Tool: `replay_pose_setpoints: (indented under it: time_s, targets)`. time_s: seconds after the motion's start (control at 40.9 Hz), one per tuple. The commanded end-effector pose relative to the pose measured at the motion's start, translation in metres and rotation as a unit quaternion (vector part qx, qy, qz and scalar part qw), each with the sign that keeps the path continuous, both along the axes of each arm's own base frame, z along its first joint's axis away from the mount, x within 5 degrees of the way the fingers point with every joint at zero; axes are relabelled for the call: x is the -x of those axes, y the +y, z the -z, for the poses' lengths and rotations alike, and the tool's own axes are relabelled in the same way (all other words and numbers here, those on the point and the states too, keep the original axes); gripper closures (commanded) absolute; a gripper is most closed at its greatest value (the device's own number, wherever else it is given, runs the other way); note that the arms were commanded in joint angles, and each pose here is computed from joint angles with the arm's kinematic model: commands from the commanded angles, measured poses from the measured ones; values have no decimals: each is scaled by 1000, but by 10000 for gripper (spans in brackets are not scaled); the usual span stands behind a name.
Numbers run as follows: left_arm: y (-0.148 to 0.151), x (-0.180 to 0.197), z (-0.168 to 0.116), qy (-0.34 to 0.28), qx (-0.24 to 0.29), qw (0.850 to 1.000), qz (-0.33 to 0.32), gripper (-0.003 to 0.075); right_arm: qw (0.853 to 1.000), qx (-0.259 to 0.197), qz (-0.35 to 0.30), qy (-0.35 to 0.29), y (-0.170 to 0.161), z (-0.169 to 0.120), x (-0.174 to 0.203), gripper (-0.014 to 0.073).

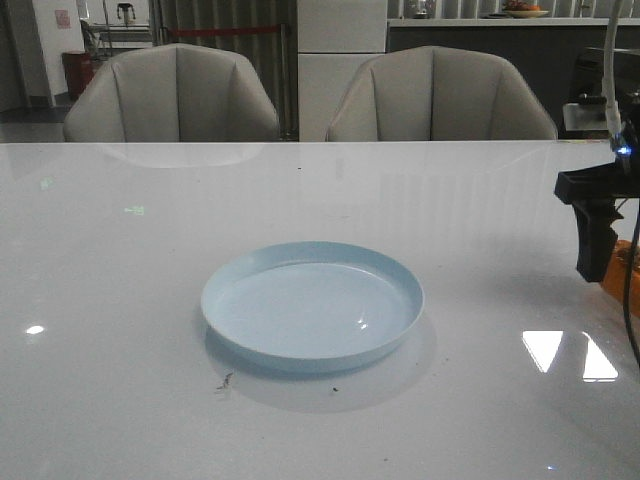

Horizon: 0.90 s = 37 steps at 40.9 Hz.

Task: Place corn on plate with both arms
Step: 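Lower the right gripper around the orange corn cob and close it, then lift the corn with the right gripper and carry it over the plate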

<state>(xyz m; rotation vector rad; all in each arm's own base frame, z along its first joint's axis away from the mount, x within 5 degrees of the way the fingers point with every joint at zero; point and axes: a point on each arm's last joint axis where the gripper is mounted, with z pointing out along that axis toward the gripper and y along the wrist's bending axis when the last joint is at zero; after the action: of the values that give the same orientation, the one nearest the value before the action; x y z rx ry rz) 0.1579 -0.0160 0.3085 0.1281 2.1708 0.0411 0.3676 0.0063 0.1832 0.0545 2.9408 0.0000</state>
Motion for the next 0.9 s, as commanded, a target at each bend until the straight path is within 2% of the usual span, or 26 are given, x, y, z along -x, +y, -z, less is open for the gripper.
replay_pose_setpoints:
  time_s: [0.0, 0.073, 0.147, 0.342, 0.391, 0.44, 0.586, 0.757, 0.879]
  targets:
    - [-1, -2, -16, -49, 14, 999, 3, 267, 999, 5, -4, -44, -2, -23, -4, -30]
    - [-1, -2, -16, -49, 14, 999, 3, 267, 999, 5, -4, -45, -2, -23, -4, -8]
    - [-1, -2, -16, -49, 14, 999, 3, 267, 999, 5, -4, -46, -2, -23, -4, 78]
    - [-1, -2, -16, -49, 14, 999, 3, 267, 999, 5, -4, -46, -2, -23, -5, 496]
    - [-1, -2, -16, -49, 14, 999, 3, 267, 999, 5, -4, -46, -2, -23, -5, 553]
    - [-1, -2, -16, -49, 14, 999, 3, 267, 999, 5, -4, -46, -2, -23, -5, 524]
    - [-1, -2, -16, -49, 14, 999, 3, 267, 998, 5, -12, -55, 2, -34, -5, 526]
    - [-1, -2, -16, -50, 14, 999, 3, 267, 994, 5, -71, -87, 22, -78, -11, 526]
    - [-1, -2, -16, -53, 14, 998, 4, 267, 988, -25, -103, -112, 47, -115, -13, 526]
